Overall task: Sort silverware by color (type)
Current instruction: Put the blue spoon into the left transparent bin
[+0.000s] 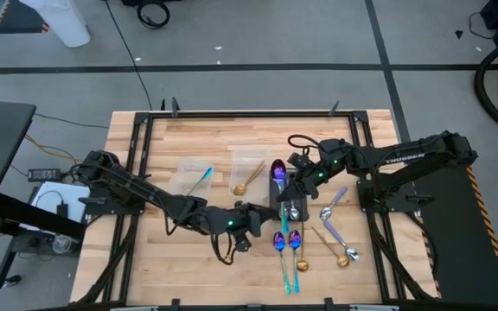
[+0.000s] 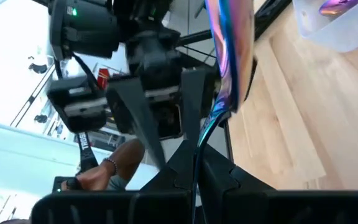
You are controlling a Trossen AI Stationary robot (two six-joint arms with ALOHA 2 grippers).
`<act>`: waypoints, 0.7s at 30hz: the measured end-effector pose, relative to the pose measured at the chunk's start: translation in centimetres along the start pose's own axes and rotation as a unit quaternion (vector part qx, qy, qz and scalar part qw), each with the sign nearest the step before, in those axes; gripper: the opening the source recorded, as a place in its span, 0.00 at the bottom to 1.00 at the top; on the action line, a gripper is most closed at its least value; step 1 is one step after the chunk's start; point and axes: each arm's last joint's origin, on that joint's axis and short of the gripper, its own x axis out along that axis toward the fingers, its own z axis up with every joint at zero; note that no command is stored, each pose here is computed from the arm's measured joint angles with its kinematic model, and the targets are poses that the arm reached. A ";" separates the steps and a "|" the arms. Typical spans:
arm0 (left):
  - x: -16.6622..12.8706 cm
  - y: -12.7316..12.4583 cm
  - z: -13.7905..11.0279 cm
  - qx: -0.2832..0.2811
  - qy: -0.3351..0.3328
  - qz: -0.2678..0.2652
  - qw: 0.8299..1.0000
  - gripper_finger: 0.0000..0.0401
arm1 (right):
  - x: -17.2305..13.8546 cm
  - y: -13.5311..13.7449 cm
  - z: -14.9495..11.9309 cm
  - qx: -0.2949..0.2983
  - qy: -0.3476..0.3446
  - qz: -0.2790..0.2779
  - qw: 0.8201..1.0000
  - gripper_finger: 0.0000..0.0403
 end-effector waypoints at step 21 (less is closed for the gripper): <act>1.1 -0.3 -1.2 -0.003 -0.070 0.033 0.997 0.41 | -0.3 0.7 1.5 -0.026 -0.064 0.041 0.997 0.03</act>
